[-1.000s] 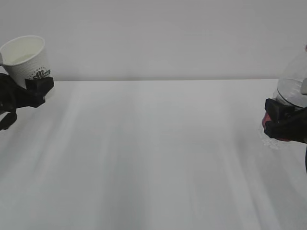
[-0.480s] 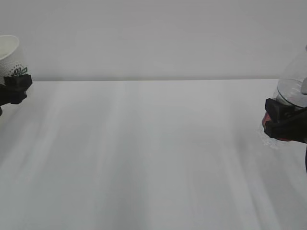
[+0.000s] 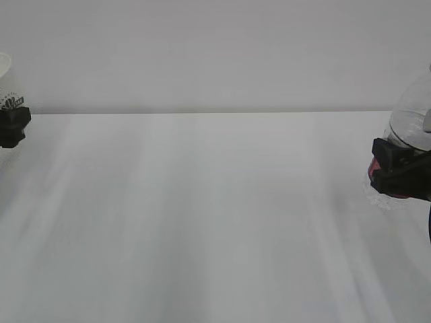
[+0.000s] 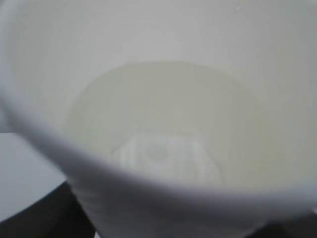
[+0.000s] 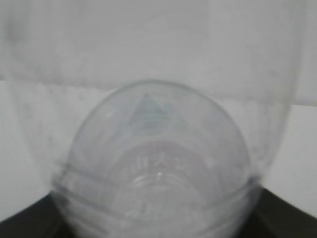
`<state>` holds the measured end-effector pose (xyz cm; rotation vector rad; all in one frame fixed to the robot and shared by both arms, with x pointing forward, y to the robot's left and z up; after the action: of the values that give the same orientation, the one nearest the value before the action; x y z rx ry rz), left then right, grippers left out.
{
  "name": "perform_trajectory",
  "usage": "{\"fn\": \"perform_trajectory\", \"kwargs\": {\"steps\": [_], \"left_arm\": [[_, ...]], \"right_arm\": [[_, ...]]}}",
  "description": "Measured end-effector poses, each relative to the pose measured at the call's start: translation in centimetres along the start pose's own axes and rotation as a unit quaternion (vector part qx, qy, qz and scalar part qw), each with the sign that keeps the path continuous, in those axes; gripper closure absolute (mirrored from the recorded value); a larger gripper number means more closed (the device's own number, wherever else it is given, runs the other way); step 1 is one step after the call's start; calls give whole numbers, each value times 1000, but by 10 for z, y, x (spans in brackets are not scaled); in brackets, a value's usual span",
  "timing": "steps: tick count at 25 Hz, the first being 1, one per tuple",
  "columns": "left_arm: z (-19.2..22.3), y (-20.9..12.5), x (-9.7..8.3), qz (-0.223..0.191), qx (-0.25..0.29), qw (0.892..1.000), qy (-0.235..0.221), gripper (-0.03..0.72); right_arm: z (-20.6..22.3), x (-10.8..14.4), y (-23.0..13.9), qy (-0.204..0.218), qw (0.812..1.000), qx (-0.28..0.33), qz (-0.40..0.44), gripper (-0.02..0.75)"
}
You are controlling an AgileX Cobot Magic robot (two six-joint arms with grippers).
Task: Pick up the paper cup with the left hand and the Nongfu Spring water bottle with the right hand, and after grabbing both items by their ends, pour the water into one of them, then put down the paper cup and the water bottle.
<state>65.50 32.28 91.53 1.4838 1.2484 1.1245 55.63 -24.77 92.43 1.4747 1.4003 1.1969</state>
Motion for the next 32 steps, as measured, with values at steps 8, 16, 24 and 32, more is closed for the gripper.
{"fn": "perform_trajectory", "kwargs": {"steps": [8,16,24,32], "left_arm": [[5,-19,-2,-4,22,1000,-4,172],[7,-32,-3,-7,36,999,-6,177],[9,-34,-4,-9,33,999,-7,178],[12,-42,-6,-12,32,999,-10,179]], "right_arm": [[0,0,0,-1,1000,0,2,274],[0,0,0,-1,1000,0,2,274],[0,0,0,-1,1000,0,2,274],[0,0,0,-1,1000,0,4,274]]}}
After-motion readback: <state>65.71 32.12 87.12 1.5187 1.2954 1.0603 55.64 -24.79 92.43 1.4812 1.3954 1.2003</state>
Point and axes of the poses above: a point on each arm's last joint axis where the gripper is mounted, z pointing out along that axis toward the gripper, x along the wrist's bending axis when the last joint is at zero, y = z × x, the point moved 9 cm from there along z, pointing out along that axis toward the gripper, and after that the axes turned 11 degrees about z, right-handed, at the moved point
